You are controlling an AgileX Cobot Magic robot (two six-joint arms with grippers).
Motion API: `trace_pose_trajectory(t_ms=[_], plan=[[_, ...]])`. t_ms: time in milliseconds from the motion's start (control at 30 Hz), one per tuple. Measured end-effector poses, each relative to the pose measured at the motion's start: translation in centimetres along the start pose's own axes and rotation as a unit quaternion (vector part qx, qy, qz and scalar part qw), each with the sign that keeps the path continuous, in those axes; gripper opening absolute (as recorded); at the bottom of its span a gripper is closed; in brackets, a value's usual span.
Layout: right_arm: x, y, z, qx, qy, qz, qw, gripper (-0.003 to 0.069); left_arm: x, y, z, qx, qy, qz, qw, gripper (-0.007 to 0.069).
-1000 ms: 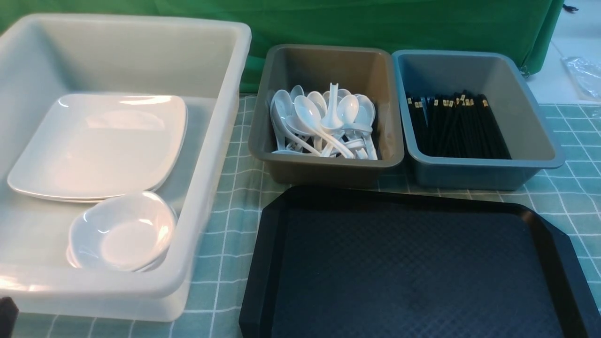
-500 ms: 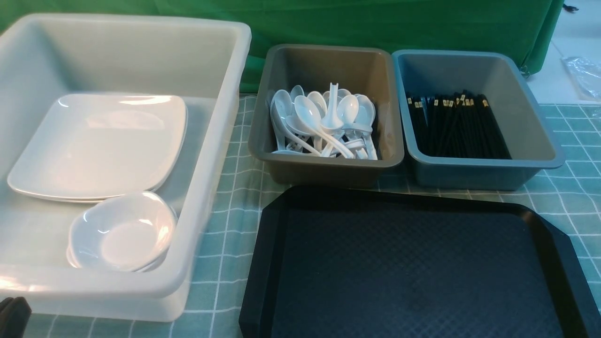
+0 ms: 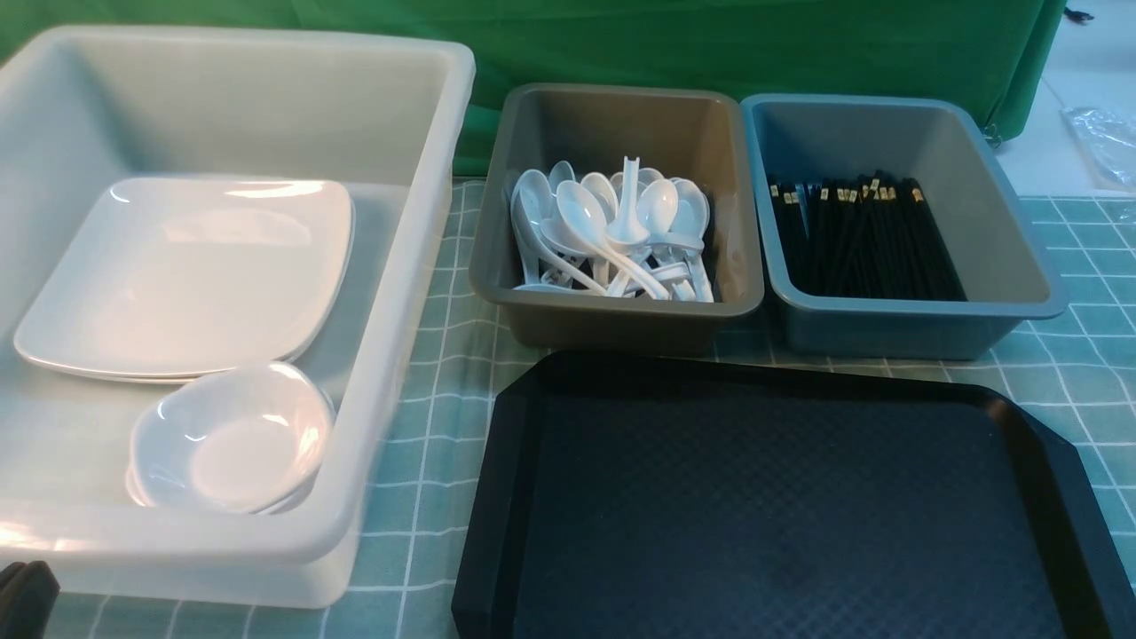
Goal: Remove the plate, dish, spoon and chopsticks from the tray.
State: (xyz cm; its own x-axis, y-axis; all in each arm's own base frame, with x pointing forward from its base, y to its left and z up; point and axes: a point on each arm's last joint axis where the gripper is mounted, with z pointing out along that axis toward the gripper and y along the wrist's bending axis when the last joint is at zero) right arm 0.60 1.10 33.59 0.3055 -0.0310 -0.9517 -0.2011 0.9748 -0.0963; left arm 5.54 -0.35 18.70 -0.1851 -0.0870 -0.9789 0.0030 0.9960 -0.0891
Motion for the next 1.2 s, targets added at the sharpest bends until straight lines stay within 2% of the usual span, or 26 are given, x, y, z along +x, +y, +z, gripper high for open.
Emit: trace_pose_trajectory(t_ms=[433,600,733,800,967,1100,1200], plan=[[0.2,0.0,0.1,0.003,0.001,-0.026,1.000,0.0213,0.0,0.0,0.0,0.000,0.000,0.000,1.000,0.0018],[2.1,-0.5,0.5,0.030,0.048,-0.033,0.998,0.0216,0.0,0.0,0.0,0.000,-0.001,0.000,1.000,0.0018],[5.5,-1.0,0.7,0.074,0.128,-0.014,0.989,0.0216,0.0,0.0,0.0,0.000,-0.001,0.000,1.000,0.0018],[7.3,-1.0,0.8,0.078,0.158,-0.017,0.984,0.0216,0.0,0.0,0.0,0.000,-0.001,0.000,1.000,0.0018],[14.9,-0.5,0.0,0.068,0.269,-0.020,0.961,0.0231,0.0,0.0,0.0,0.000,-0.002,0.000,1.000,0.0018],[16.8,-0.4,-0.6,0.065,0.313,-0.018,0.947,0.0235,0.0,0.0,0.0,0.000,-0.002,0.000,1.000,0.0018],[16.8,-0.4,-0.6,0.065,0.314,-0.018,0.947,0.0235,0.0,0.0,0.0,0.000,-0.002,0.000,1.000,0.0018]])
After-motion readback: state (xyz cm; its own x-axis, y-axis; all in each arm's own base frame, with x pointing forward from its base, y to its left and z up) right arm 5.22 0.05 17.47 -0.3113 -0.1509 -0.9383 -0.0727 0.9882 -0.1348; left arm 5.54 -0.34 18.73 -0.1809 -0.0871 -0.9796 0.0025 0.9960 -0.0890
